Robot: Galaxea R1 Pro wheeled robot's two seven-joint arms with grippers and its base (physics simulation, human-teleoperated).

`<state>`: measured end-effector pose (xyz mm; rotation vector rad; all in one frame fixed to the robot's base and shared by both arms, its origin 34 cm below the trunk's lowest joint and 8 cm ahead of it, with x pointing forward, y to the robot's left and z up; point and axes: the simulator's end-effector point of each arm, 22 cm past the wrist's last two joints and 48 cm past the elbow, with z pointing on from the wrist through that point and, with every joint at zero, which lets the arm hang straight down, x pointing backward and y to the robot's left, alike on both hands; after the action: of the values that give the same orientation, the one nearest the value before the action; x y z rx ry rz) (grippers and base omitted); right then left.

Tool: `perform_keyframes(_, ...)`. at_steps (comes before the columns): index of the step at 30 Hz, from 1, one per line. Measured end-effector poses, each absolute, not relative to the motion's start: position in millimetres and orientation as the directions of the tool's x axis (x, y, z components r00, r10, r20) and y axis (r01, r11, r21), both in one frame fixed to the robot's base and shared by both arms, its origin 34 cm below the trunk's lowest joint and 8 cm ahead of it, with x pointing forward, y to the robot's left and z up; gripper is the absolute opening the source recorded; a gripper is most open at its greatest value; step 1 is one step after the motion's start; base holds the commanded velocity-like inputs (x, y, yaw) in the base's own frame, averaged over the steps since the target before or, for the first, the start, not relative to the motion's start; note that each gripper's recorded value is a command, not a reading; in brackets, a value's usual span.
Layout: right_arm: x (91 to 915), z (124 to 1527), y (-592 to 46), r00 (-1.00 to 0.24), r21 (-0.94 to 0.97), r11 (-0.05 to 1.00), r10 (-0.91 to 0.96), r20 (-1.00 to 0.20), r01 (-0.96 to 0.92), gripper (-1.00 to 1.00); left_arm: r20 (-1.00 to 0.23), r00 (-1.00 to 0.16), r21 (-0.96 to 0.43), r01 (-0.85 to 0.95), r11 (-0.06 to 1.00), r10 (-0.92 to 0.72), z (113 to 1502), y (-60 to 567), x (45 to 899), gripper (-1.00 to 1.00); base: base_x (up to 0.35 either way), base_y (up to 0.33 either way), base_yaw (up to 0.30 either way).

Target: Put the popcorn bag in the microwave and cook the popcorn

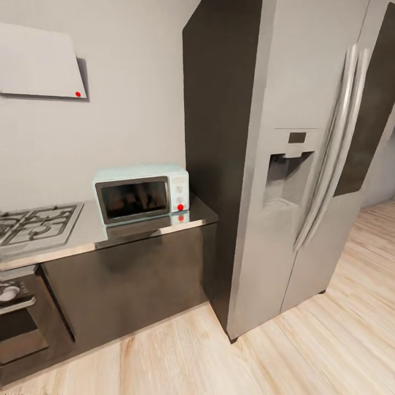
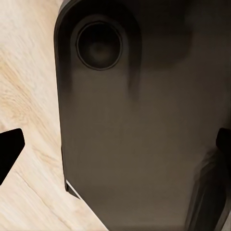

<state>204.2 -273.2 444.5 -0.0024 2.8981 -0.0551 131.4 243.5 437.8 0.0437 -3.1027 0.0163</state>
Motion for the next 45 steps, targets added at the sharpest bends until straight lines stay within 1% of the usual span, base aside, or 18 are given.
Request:
perform_keyframes(13,204.2,444.5,-273.2,-0.971,-0.038,0.999,-0.006,-0.24,0.003,1.0,0.039,-0.999,-0.01,-0.028,1.0,-0.028,437.8,243.3,131.4,1.0,0.199,0.0,0.256)
perform_keyframes(37,204.2,444.4,-273.2,-0.971,-0.038,0.999,-0.006,-0.24,0.003,1.0,0.039,-0.999,-0.011,-0.028,1.0,-0.028,437.7,242.6,131.4,1.0,0.005,0.0,0.256)
perform_keyframes(45,204.2,444.5,-273.3,-0.971,-0.038,0.999,-0.006,-0.241,0.003,1.0,0.039,-0.999,-0.012,-0.028,1.0,-0.028,437.8,241.6,131.4,1.0,0.135,-0.115,0.257)
